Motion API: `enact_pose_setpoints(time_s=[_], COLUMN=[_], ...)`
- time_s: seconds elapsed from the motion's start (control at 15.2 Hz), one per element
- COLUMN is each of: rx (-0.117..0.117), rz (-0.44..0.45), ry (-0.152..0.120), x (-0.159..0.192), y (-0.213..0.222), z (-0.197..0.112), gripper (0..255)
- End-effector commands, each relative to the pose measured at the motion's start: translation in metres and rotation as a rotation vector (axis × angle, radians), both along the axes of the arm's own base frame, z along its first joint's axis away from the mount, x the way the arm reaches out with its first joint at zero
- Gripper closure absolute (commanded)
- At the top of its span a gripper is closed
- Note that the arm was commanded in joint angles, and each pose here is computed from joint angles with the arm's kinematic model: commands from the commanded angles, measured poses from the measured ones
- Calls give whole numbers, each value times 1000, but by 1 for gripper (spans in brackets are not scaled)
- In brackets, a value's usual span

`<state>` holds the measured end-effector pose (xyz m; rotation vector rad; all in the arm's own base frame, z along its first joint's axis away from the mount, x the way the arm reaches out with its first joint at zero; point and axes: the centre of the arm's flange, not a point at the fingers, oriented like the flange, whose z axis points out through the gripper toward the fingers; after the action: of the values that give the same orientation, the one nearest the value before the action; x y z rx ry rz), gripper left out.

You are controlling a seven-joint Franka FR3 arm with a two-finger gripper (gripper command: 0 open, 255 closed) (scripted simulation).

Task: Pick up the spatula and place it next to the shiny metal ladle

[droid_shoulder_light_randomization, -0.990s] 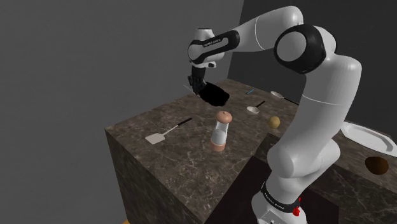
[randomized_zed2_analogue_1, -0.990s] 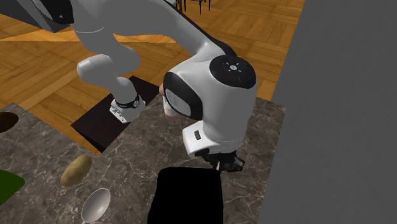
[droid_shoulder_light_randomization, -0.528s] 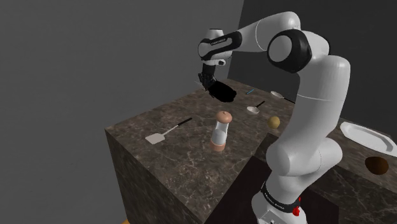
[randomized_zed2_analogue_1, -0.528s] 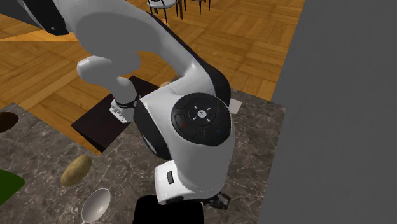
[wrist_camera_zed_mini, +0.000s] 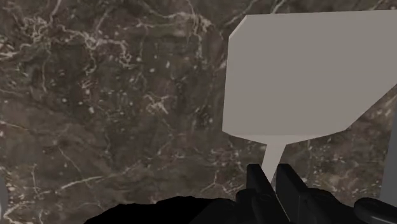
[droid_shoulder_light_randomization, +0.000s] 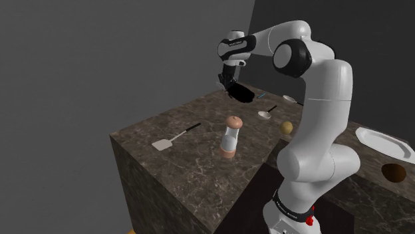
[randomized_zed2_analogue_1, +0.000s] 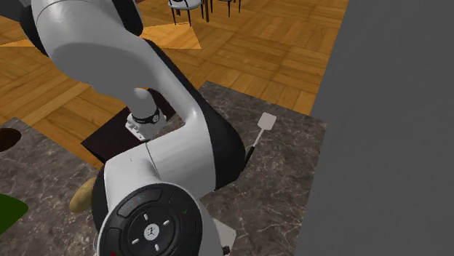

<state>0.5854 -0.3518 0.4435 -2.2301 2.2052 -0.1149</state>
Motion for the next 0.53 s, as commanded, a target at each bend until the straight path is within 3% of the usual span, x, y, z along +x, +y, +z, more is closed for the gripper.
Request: enact_pose_setpoints(time_s=[0.0, 0.13, 0.46], rx=[-1, -1, -1], rz=[-1, -1, -1], ry=[1, 1, 1], x=[-4, -5, -5], y=[-29, -63, -63], z=[-3, -3, -29], gripper=[255, 255, 255])
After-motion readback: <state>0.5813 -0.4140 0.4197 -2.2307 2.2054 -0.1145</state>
